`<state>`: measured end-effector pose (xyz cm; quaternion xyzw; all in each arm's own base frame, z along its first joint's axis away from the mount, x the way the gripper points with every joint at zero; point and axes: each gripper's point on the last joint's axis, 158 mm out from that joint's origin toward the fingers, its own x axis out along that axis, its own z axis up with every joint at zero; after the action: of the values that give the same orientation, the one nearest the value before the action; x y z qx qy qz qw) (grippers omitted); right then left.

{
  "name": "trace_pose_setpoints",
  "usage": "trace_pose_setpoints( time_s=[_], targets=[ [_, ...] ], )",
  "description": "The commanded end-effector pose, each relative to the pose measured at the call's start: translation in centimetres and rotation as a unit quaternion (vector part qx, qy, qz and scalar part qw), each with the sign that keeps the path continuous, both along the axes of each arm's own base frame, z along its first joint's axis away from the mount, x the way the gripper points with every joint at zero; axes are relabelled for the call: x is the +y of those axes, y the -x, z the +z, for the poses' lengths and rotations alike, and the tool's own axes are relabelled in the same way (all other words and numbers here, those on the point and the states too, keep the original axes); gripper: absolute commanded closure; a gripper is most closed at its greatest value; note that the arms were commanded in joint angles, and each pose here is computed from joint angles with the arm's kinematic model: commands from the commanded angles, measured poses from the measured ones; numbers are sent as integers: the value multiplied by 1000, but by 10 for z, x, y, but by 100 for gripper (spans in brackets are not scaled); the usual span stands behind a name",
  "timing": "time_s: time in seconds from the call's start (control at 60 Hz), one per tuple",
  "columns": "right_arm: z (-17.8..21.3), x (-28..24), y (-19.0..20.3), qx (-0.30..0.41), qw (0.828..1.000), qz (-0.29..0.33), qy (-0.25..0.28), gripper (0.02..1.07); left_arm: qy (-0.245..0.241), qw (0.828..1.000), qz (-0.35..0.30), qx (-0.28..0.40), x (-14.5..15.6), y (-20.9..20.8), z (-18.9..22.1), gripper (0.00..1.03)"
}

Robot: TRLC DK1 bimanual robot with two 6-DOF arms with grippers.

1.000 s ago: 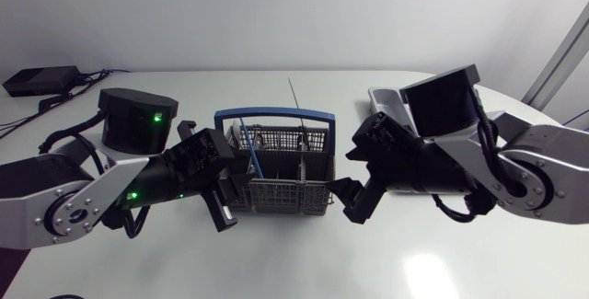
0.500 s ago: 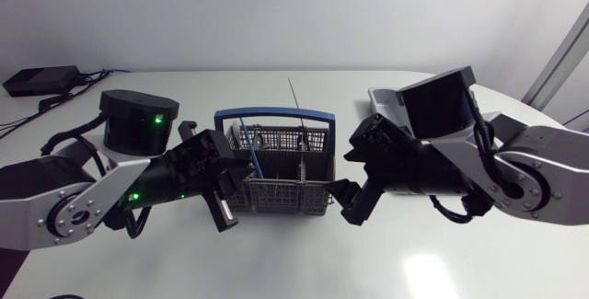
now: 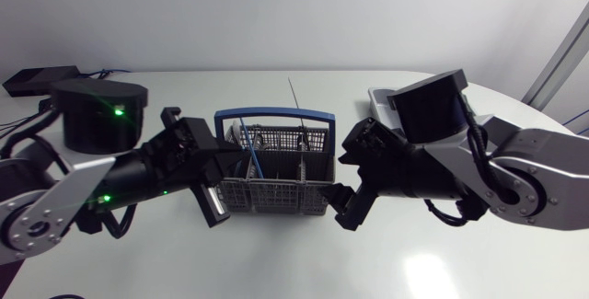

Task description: Unload the cutlery basket into the drawer organizer.

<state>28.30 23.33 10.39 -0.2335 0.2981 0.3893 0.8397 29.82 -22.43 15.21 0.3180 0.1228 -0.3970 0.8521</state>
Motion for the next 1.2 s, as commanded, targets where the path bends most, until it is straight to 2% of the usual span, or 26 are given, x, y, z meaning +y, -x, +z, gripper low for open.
trace_pose_setpoints(
  time_s=[0.0, 0.117, 0.25, 0.45, 0.533, 0.7, 0.85, 0.967, 1.183],
  targets=[
    [4, 5, 1, 3, 1000, -3, -1, 17, 15, 1000, 6, -23, 7, 5, 17, 100],
    [14, 12, 4, -1, 1000, 1, -9, 17, 54, 997, 17, -51, 12, 10, 59, 100],
    [32, 20, 7, -12, 1000, 5, -26, 17, 114, 992, 34, -52, 15, 17, 107, 100],
    [74, 25, 12, -26, 998, 9, -60, 17, 177, 983, 41, 6, 9, 27, 140, 100],
    [91, 30, 19, -24, 996, 21, -81, 17, 205, 976, 30, 60, 1, 35, 153, 100],
    [107, 41, 29, -13, 993, 43, -111, 17, 239, 958, 13, 160, -9, 36, 152, 100],
    [113, 55, 36, 10, 990, 68, -126, 17, 246, 944, -6, 220, -19, 38, 142, 100],
    [114, 64, 39, 28, 987, 82, -138, 17, 256, 921, -23, 292, -26, 36, 130, 100],
    [118, 76, 42, 48, 982, 102, -149, 19, 267, 898, -37, 347, -35, 32, 121, 100]
  ],
)
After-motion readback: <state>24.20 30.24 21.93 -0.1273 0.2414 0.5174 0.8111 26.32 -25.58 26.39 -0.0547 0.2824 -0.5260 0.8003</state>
